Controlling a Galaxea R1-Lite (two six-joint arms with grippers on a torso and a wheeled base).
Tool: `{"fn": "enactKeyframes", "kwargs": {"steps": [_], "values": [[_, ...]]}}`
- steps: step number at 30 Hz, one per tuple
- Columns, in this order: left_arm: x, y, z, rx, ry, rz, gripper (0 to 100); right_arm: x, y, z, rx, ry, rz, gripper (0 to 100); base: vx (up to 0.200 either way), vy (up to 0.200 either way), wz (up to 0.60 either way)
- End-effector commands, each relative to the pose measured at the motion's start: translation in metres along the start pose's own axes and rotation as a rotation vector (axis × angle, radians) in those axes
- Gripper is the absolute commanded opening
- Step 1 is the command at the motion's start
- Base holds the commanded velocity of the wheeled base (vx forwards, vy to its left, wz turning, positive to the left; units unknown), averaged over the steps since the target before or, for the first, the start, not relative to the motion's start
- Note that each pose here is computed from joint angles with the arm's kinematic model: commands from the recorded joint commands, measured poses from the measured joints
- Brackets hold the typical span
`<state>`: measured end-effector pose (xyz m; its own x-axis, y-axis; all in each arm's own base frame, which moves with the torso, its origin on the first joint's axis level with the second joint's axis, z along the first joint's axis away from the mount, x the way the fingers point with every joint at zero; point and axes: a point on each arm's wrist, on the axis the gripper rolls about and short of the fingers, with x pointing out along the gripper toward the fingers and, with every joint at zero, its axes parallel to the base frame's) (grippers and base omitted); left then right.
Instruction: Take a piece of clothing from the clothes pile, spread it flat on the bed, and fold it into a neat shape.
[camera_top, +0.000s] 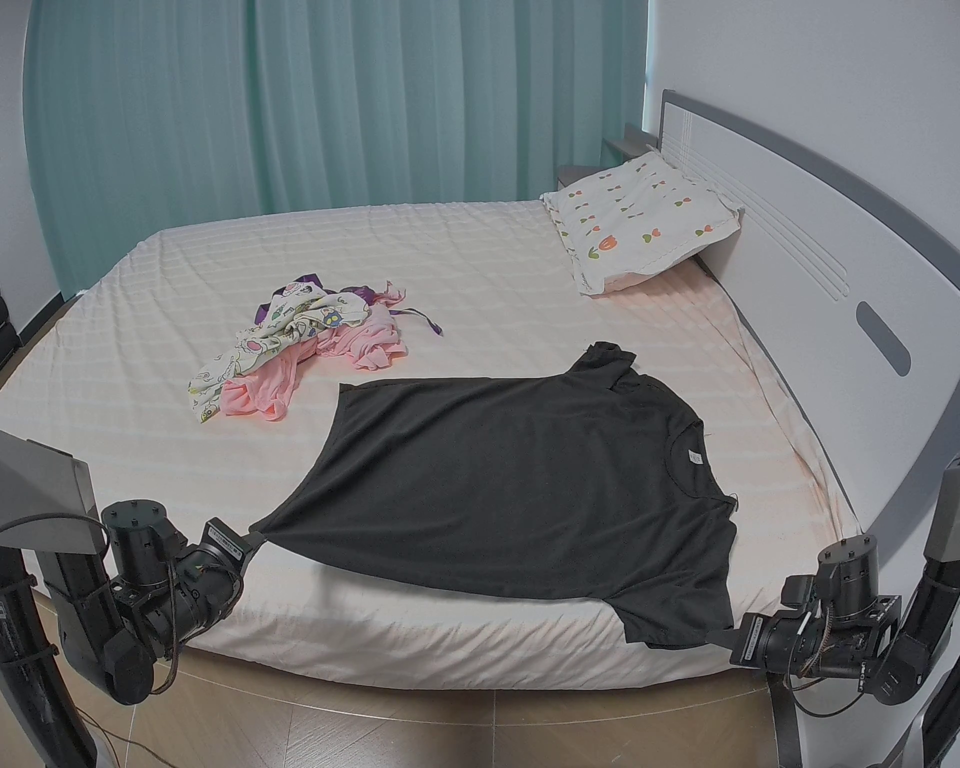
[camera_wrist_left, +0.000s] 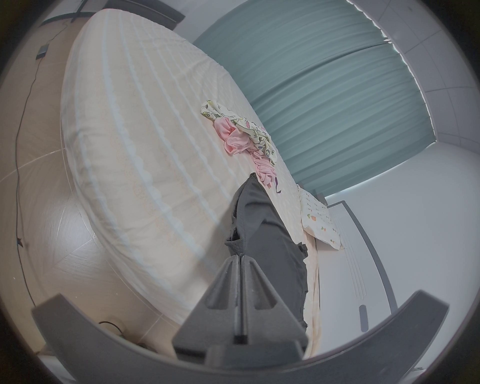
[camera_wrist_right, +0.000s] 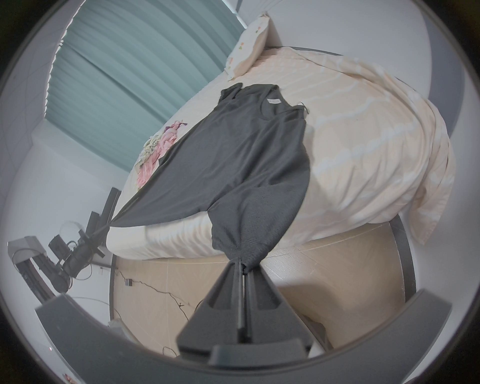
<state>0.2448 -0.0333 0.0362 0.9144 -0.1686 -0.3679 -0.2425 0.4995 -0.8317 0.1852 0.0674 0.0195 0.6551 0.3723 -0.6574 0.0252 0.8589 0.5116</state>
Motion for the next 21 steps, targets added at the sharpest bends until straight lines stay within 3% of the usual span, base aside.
{"fn": "enactKeyframes", "kwargs": {"steps": [1, 11, 21], "values": [[-0.006, -0.001, 0.000, 0.066, -0.004, -0.006, 0, -0.016, 0.010, -0.007, -0.062, 0.023, 0.033, 0, 0.000, 0.000, 0.00], [-0.017, 0.010, -0.005, 0.241, 0.028, 0.052, 0, -0.026, 0.008, -0.012, -0.139, 0.067, -0.007, 0, 0.000, 0.000, 0.00], [-0.026, 0.015, -0.013, 0.317, 0.084, 0.080, 0, -0.025, 0.002, -0.021, -0.184, 0.158, -0.053, 0, 0.000, 0.000, 0.00]]}}
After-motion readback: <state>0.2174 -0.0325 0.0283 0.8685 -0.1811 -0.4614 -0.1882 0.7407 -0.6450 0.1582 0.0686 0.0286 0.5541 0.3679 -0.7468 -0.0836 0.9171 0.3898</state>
